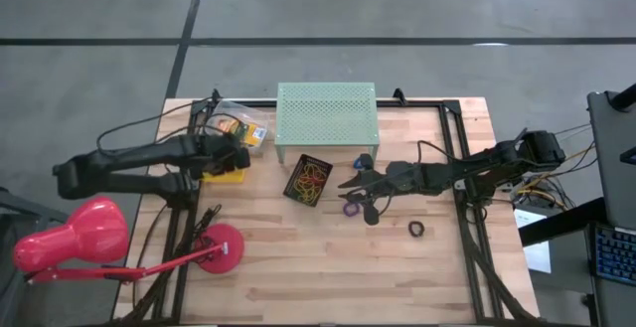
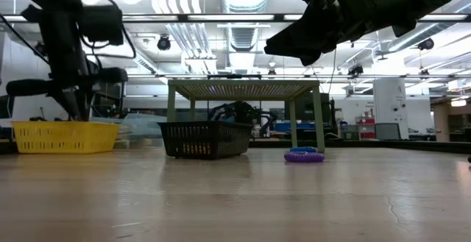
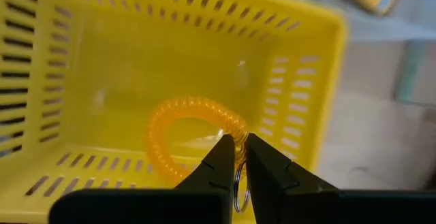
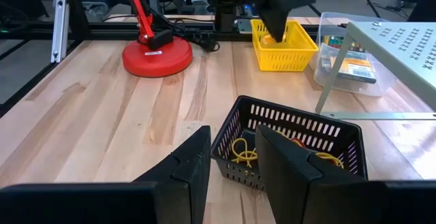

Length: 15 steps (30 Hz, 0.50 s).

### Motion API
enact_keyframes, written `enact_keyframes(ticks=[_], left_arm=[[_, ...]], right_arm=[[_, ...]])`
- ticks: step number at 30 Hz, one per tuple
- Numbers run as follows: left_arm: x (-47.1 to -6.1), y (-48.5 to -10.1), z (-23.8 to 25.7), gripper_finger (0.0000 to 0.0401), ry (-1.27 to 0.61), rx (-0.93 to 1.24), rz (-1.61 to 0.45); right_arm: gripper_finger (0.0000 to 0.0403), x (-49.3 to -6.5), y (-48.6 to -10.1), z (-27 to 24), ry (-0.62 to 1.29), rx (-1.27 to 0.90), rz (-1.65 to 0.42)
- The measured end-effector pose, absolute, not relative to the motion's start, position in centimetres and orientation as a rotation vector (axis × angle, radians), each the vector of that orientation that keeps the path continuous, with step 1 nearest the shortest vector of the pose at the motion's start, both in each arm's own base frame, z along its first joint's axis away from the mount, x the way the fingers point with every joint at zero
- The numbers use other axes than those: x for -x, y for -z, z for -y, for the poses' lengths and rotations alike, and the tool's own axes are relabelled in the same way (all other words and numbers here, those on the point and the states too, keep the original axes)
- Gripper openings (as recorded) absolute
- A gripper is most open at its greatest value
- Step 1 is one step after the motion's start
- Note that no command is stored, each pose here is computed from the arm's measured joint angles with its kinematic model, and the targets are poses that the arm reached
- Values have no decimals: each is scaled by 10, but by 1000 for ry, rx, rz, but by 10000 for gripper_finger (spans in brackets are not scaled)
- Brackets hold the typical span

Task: Pick & Place Office Desk Supplies
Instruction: Put the yellow spring rubber band into the yellow bin

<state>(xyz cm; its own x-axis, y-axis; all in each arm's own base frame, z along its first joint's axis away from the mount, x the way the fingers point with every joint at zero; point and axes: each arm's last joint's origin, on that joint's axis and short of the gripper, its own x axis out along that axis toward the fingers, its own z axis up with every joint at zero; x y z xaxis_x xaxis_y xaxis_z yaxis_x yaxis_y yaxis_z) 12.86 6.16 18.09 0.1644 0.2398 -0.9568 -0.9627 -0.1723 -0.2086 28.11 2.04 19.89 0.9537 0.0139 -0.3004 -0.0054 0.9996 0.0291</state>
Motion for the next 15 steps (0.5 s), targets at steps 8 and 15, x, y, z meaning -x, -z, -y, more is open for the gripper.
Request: enact_keyframes(ticks=[8,15], left_arm=[[-131,-169,-64,29,-1314,1280,-857],[-133,-169,-64,61,-1295,1295,-847]], right_arm=[[111,-281,-199,-20,-10,-28,-305],[111,-281,-199,-20,-9,-29,-305]])
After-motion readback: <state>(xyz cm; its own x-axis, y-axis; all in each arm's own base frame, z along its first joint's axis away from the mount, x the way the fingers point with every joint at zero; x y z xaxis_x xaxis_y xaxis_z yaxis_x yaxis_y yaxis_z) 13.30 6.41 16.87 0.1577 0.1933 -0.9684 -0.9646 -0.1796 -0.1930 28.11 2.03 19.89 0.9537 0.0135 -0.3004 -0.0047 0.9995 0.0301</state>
